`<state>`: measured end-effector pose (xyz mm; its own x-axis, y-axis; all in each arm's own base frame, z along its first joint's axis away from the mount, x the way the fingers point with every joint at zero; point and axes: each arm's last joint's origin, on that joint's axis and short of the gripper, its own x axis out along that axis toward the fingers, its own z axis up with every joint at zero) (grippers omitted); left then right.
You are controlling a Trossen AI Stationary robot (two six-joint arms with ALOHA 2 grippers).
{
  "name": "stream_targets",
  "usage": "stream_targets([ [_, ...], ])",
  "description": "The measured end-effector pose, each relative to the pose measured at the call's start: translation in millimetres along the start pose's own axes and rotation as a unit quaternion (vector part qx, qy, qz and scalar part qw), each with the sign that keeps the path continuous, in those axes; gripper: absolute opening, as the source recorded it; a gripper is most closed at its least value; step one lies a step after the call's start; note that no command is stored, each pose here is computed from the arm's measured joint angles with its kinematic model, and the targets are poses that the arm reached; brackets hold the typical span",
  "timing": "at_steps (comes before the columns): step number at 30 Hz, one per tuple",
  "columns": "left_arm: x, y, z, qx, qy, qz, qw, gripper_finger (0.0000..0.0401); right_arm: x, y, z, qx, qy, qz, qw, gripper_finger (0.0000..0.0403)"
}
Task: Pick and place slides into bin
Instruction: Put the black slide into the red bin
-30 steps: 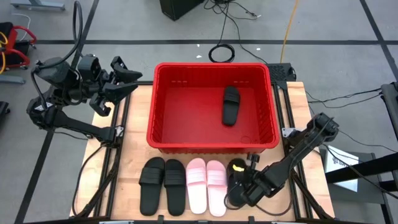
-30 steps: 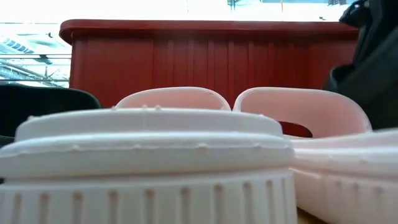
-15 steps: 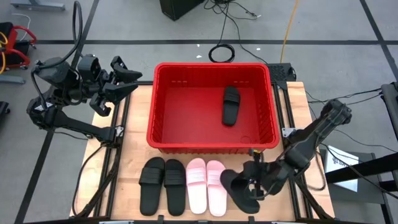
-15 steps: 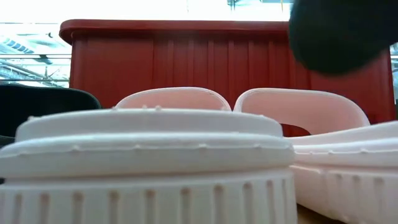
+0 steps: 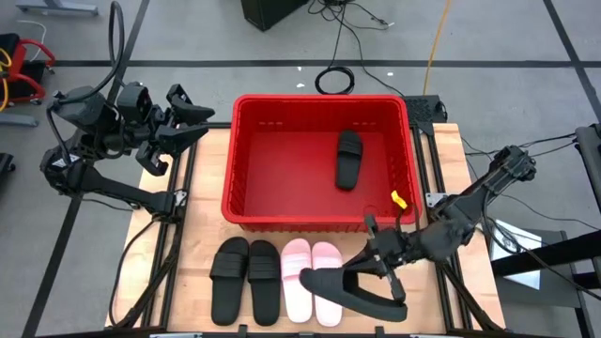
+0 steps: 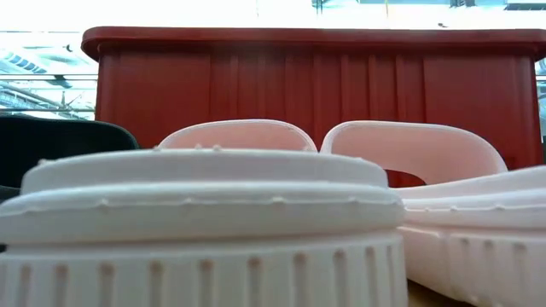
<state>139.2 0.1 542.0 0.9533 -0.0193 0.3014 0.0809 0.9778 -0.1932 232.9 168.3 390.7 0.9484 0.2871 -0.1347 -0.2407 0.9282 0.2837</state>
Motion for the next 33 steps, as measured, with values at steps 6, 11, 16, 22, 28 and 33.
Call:
stream_targets([
  [6, 0.0, 0.0, 0.0, 0.0, 0.0, 0.0, 1.0, 0.0202, -0.1, -5.7, 34.0, -0.057, -0.152, 0.009, 0.987, 0.0],
  [11, 0.0, 0.0, 0.1, 0.005, -0.001, 0.0, 1.0, 0.0202, -5.2, -14.8, 57.5, -0.104, -0.258, -0.015, 0.96, 0.0],
  [16, 0.0, 0.0, 0.2, 0.012, -0.001, 0.0, 1.0, 0.0202, -7.7, -29.2, 70.0, -0.156, -0.303, -0.096, 0.935, 0.0],
  [22, 0.0, 0.6, 0.2, 0.029, -0.003, 0.011, 1.0, 0.0202, -13.4, -48.6, 84.1, -0.191, -0.339, -0.212, 0.896, 0.0],
  [28, -0.9, 0.9, 1.0, 0.053, -0.005, 0.018, 0.998, 0.0202, -21.2, -56.6, 97.4, -0.228, -0.296, -0.358, 0.856, 0.0],
  [33, -1.4, 0.8, 1.3, 0.057, -0.005, 0.018, 0.998, 0.0202, -33.5, -58.7, 115.5, -0.247, -0.202, -0.482, 0.816, 0.0],
])
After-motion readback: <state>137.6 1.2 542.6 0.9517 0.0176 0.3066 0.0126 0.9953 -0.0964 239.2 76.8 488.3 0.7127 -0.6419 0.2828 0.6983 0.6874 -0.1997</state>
